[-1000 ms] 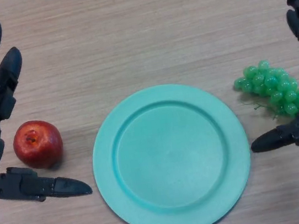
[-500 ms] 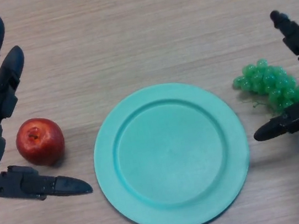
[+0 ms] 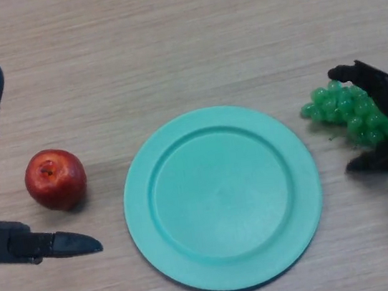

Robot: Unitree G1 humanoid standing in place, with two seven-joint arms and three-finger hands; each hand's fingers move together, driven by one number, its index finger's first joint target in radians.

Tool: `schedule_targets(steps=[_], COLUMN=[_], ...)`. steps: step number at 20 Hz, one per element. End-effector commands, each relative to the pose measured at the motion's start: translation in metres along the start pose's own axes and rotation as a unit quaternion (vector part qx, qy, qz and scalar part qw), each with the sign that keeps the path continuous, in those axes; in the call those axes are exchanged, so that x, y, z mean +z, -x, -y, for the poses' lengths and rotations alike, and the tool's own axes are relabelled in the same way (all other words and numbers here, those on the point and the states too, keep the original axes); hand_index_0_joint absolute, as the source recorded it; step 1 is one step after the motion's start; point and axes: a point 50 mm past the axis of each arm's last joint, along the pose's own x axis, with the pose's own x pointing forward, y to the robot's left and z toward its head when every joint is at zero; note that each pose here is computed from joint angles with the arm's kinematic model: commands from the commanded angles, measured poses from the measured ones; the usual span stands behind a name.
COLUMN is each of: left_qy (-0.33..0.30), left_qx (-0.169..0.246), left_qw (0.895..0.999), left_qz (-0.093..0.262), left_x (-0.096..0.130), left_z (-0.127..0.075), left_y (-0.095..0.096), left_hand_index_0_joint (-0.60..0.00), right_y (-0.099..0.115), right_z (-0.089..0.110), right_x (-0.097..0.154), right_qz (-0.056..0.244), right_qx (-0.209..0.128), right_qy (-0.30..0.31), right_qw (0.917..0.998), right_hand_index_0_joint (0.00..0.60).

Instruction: Pick up the green grapes and place it on the plate

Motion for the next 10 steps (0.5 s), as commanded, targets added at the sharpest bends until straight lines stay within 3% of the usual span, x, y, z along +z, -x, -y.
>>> schedule_targets(steps=[1,6,10], left_qy=[-0.042,-0.046,-0.044], left_qx=[0.035,0.037,0.036], left_qw=[0.993,0.992,0.992], left_qz=[0.108,0.110,0.111], left_x=[0.031,0.030,0.030], left_z=[-0.014,-0.013,-0.013], left_y=[0.004,0.006,0.008], left_hand_index_0_joint=[0.000,0.000,0.000], right_y=[-0.009,-0.012,-0.009], right_z=[0.039,0.045,0.069], right_x=[0.012,0.023,0.064], right_qz=[0.050,0.060,0.116], right_qx=[-0.080,-0.088,-0.113], right_qy=[0.022,0.027,0.033], right_qw=[0.9953,0.9939,0.9862], right_hand_index_0_joint=[0.600,0.600,0.600])
